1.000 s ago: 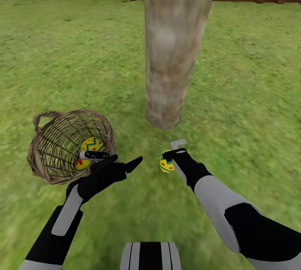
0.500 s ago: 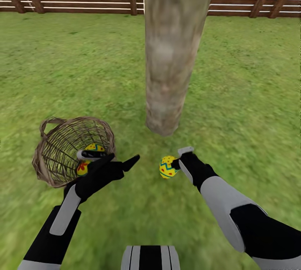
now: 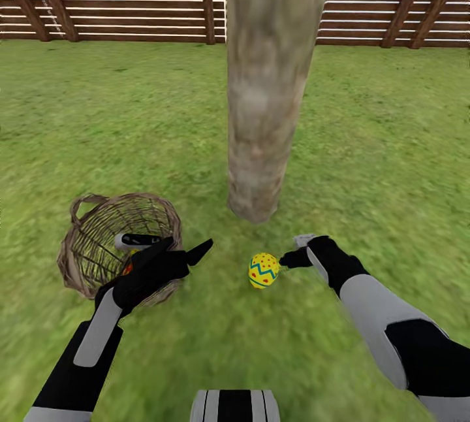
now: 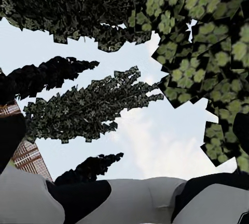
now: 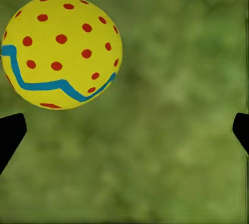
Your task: Take the three Easter eggs out of the wicker basket on the lawn in the garden, then place them on the lawn next to a single tree (choose any tree) so that all three eggs are next to the same tree and none are left in the basket.
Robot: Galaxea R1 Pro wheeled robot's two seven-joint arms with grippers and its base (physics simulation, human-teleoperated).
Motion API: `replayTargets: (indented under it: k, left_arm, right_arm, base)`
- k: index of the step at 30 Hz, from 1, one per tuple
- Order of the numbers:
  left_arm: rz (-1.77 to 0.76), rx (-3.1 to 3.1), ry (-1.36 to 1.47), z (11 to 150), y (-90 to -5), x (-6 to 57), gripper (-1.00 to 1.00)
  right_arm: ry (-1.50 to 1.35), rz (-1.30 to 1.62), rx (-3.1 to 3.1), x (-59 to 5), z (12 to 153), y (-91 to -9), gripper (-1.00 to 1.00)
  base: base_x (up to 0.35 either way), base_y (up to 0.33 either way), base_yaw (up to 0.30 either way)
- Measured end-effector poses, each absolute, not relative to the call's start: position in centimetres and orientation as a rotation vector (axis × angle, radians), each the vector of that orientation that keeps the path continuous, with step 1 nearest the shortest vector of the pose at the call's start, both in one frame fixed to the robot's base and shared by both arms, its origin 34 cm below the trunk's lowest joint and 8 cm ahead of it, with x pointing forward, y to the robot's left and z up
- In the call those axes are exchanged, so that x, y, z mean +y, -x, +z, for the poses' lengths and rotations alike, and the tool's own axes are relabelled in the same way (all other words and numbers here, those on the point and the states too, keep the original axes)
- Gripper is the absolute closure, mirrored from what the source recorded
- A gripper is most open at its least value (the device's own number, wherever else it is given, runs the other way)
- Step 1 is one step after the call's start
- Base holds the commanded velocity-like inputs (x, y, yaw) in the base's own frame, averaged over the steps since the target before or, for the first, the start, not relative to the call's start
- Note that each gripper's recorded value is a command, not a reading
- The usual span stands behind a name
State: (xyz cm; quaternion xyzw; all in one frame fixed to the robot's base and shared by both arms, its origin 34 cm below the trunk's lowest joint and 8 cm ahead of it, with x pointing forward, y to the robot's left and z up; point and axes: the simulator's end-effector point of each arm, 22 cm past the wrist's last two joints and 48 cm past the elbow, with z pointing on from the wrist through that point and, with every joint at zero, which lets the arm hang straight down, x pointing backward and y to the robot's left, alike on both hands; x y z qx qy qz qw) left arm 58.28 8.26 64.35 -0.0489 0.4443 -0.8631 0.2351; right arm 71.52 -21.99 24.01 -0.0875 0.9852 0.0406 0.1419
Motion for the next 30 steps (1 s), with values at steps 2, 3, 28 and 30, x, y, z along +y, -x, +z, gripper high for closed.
replayTargets:
  k: [2,3,28,30]
  left_arm:
    - [-2.320,1.200,0.151,64.8,-59.0,10.0,-1.00]
    - [-2.308,1.195,0.153,65.0,-59.2,10.4,-1.00]
    - [-2.079,1.044,0.188,66.9,-58.1,24.0,-1.00]
    - [-2.037,1.065,0.187,66.9,-58.3,25.4,-1.00]
  right_arm:
    - [0.249,0.228,2.822,-23.6,25.9,-72.4,-1.00]
    - [0.248,0.263,2.820,-23.9,26.5,-72.4,-1.00]
    - [0.265,0.465,2.796,-23.3,29.0,-72.1,-1.00]
    - [0.265,0.465,2.796,-23.3,29.0,-72.1,-1.00]
  base:
    - [0.000,0.000,0.000]
    - [0.000,0.000,0.000]
    - [0.000,0.000,0.000]
    - [0.000,0.000,0.000]
